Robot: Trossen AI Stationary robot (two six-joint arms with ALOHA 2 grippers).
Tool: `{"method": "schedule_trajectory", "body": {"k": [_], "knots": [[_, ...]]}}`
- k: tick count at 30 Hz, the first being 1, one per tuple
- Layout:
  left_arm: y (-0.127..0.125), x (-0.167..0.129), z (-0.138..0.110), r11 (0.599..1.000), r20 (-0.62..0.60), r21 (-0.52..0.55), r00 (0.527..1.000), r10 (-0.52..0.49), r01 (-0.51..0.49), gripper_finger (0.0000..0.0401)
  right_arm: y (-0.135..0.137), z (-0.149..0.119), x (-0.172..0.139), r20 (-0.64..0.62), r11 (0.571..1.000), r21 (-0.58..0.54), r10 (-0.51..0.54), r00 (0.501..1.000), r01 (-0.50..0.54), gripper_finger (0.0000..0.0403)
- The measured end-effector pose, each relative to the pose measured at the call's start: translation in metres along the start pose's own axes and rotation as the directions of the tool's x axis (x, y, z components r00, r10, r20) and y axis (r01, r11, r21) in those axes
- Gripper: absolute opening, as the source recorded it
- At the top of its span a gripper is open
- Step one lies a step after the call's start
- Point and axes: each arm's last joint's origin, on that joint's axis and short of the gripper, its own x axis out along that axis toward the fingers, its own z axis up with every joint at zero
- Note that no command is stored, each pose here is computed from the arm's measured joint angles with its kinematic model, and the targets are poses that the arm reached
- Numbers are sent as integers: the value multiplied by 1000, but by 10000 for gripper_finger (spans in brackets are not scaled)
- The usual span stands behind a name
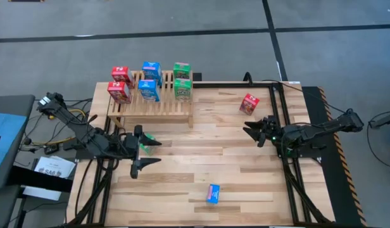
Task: Stack cereal on shelf
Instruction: Put the blue cereal box on the shelf aligned with the blue cereal boxes
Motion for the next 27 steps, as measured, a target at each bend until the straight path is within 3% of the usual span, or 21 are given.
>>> {"method": "schedule_trajectory", "body": {"k": [7, 13, 20, 27], "knots": [[0, 0, 0, 1000, 0, -21, 1000, 1, -1, 281, -1, 1, 0, 24, 997, 67, -30, 999, 29, 272], [0, 0, 0, 999, 0, -33, 1000, 1, -1, 281, 2, 2, 0, 15, 986, 164, 22, 1000, -24, 272], [0, 0, 0, 996, 0, -91, 1000, 2, -2, 281, 26, 32, -3, 122, 976, -1, 217, 969, -218, 272], [0, 0, 0, 996, -3, -88, 1000, 2, -3, 281, 54, 64, -1, 154, 948, -178, 291, 944, -263, 272]]}}
